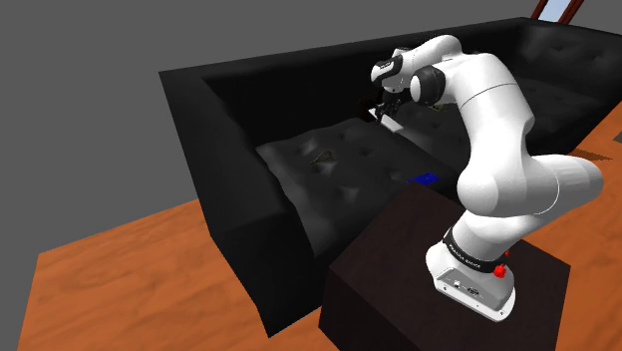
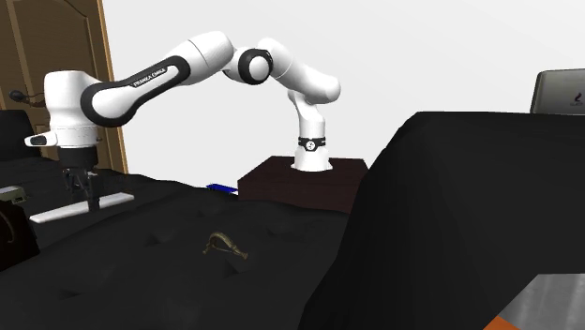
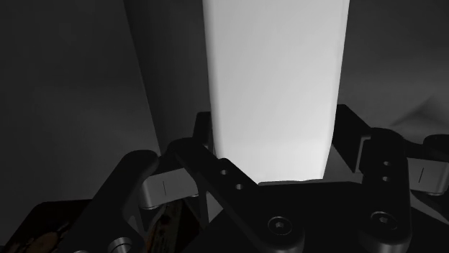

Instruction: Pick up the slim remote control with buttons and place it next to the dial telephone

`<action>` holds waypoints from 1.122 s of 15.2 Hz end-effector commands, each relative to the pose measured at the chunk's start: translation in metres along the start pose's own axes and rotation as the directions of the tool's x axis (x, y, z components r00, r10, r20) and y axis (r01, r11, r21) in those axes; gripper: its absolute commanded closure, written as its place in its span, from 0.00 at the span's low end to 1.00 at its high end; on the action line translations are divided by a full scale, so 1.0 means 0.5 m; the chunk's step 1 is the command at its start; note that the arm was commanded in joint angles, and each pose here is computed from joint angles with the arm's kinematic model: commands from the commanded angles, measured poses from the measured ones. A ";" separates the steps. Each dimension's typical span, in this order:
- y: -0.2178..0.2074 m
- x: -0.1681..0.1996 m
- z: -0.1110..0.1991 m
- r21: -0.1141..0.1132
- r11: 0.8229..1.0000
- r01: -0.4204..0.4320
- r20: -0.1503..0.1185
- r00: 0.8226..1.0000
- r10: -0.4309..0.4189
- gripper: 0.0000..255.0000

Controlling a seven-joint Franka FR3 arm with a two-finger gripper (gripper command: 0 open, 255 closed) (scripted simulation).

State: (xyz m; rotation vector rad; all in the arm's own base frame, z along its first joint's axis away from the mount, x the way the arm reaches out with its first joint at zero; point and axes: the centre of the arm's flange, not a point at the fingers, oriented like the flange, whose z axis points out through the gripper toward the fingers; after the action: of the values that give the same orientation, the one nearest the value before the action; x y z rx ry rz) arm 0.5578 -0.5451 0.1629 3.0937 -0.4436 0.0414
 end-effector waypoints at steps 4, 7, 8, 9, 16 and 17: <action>-0.002 -0.002 0.062 0.000 1.000 0.000 -0.001 1.000 0.000 1.00; -0.002 -0.002 0.062 0.000 1.000 0.000 -0.001 1.000 0.000 1.00; -0.002 -0.002 0.062 0.000 1.000 0.000 -0.001 1.000 0.000 1.00; -0.002 -0.002 0.062 0.000 1.000 0.000 -0.001 1.000 0.000 1.00; -0.002 -0.001 0.062 0.000 1.000 0.000 -0.001 1.000 0.000 0.00; -0.002 -0.001 0.062 0.000 1.000 0.000 -0.001 1.000 0.000 0.00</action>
State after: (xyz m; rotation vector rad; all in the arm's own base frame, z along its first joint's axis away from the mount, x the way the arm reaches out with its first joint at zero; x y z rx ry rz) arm 0.5582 -0.5444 0.1321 3.0932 -0.4434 0.0427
